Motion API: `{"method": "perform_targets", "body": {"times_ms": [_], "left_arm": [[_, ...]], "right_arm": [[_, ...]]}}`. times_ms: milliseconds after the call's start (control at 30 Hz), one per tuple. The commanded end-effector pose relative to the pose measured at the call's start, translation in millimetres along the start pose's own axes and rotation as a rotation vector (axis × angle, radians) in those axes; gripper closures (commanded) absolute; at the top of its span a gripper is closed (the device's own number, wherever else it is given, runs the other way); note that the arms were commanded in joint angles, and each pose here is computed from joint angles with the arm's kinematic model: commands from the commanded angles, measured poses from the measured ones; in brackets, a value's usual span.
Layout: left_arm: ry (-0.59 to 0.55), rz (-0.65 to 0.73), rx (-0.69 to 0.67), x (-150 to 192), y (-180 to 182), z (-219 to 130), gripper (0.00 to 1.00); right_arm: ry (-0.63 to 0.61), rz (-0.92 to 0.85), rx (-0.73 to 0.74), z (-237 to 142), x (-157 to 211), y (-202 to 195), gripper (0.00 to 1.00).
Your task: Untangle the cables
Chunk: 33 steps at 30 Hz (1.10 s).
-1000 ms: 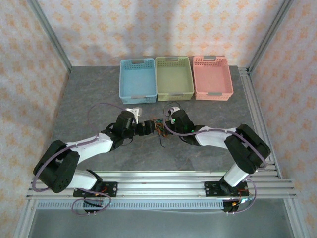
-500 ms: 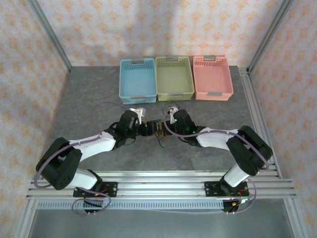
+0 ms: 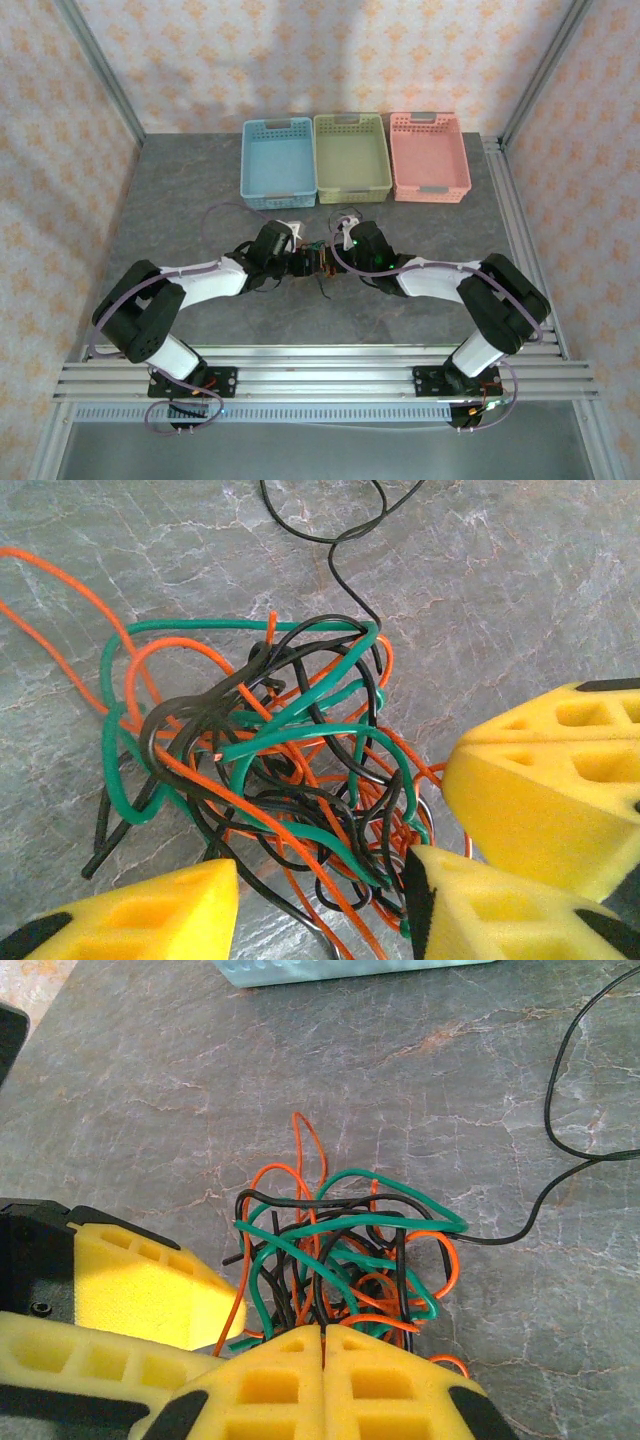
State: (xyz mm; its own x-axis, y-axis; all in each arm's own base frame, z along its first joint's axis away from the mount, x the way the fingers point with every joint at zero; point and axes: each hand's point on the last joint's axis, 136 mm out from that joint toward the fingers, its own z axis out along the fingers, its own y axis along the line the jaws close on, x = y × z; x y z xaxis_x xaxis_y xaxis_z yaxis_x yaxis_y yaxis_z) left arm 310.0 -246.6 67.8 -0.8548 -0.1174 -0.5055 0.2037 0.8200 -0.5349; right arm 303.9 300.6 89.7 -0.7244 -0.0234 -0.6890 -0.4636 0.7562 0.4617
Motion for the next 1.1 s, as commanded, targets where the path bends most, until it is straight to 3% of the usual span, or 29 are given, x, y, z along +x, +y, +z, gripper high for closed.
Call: {"method": "perform_targets", "body": {"times_ms": [0,233,400,600,800,1067], "left_arm": [[-0.003,0.017,-0.014,-5,-4,1,0.57],[0.001,0.015,-0.020,-5,-4,1,0.65],[0.002,0.042,-0.034,-6,-2,-1,0.86],[-0.010,0.052,-0.045,-8,-2,-7,1.00],[-0.088,0.082,-0.110,-21,3,-31,1.00],[-0.219,0.085,-0.318,-37,36,-67,1.00]], "right_arm": [[-0.026,0.001,-0.003,-1,-8,1,1.00],[-0.028,0.000,0.006,-2,-8,0,1.00],[-0.027,-0.008,0.024,-3,-8,-3,1.00],[-0.046,-0.021,0.068,-8,-13,-10,1.00],[-0.090,0.022,0.198,-20,-20,-42,1.00],[-0.209,0.135,0.389,-53,-32,-94,1.00]]}}
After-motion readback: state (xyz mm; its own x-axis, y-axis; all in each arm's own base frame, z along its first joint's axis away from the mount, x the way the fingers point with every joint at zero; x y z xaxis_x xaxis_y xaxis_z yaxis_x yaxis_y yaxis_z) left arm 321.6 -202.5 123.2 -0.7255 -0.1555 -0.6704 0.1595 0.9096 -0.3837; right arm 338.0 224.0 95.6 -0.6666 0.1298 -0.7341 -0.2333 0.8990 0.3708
